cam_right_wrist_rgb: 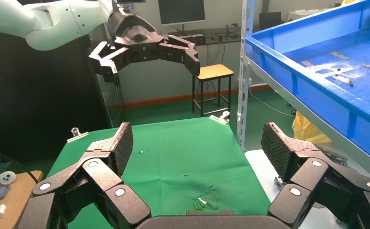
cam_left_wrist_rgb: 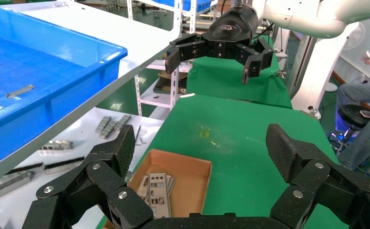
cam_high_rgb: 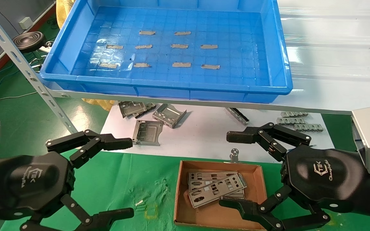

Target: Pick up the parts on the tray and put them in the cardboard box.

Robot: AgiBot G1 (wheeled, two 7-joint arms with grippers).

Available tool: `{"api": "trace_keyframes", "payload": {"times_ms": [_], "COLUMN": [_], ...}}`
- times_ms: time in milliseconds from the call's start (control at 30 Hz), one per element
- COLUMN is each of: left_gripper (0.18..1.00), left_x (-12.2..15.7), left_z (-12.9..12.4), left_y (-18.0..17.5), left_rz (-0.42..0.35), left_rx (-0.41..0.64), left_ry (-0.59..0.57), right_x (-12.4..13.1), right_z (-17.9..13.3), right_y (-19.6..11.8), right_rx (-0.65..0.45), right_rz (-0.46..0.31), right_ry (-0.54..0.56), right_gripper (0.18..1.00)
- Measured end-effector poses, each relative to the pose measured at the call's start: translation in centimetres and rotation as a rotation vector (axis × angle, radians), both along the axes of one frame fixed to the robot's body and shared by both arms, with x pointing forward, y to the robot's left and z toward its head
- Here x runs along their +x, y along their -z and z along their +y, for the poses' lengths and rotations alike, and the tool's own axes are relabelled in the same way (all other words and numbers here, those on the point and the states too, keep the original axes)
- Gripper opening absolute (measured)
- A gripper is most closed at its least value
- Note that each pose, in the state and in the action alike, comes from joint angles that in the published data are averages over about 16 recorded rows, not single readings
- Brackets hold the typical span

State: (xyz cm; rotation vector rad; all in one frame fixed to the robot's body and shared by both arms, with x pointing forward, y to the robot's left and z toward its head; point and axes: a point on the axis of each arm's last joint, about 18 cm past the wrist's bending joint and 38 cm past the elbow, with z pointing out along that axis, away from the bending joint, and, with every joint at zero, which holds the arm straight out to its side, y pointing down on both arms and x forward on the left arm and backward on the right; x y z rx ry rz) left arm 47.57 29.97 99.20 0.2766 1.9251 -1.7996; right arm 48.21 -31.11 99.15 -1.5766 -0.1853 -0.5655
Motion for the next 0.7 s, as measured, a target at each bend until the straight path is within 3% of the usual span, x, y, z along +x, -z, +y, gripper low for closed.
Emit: {"api": "trace_keyframes", "payload": {"times_ms": [700], "left_gripper": [1.001], "left_x": [0.0], "left_z": [0.0], "left_y": [0.0], "left_rz": [0.0], "left_rx": [0.0], "left_ry": [0.0], "right_x": [0.0], "right_z": [0.0], "right_y": [0.0], "right_rx": [0.0], "right_rz": [0.0], "right_ry": [0.0], "right_gripper": [1.001]}}
